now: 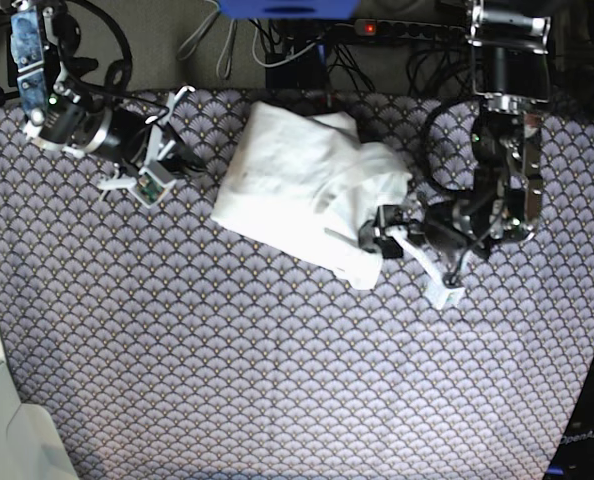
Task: Fold the T-shirt properly
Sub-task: 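Drag the bundle edge with the left gripper to straighten the shirt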
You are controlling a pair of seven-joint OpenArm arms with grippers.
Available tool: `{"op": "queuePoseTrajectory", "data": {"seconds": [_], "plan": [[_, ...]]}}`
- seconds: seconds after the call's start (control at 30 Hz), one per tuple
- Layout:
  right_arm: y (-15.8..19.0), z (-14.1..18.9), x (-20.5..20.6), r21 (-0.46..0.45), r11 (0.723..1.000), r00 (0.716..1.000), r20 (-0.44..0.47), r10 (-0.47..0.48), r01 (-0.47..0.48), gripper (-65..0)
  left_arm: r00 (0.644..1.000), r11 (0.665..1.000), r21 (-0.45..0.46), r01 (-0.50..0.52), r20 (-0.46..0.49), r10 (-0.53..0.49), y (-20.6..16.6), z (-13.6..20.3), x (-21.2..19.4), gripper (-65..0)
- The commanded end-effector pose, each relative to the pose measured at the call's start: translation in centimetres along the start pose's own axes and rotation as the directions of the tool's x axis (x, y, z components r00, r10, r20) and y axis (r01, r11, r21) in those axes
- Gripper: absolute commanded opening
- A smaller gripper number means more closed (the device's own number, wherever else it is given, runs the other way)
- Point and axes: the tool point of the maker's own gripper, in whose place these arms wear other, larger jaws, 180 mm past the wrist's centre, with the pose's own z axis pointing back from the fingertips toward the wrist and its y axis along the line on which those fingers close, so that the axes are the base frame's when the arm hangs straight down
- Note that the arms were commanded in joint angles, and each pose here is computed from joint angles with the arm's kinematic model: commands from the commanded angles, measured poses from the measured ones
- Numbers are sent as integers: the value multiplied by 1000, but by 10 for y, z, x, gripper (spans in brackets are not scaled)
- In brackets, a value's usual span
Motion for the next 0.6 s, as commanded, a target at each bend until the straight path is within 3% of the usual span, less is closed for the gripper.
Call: {"op": "queuePoseTrajectory", "data": {"seconds": [0.0, 0.1, 0.27, 0.4, 0.57], "plan": [[-1, 3, 12, 1, 1000, 999, 45, 13, -13, -650, 999, 1000, -18, 11, 43, -11, -6, 5, 15, -134], [-1, 3, 12, 1, 1000, 999, 45, 13, -13, -650, 999, 1000, -15, 13, 41, -12, -5, 6, 15, -75], [-2, 3, 13, 1, 1000, 999, 46, 14, -14, -650, 1000, 1000, -23, 0, 8, 0, -5, -3, 8, -74], [-2, 3, 13, 1, 1000, 999, 46, 14, -14, -650, 996, 996, -57, 65, -61, -68, -12, -19, -5, -73], [-2, 3, 13, 1, 1000, 999, 46, 14, -14, -650, 993, 995, -64, 71, -90, -76, -11, -26, -12, -73]]}}
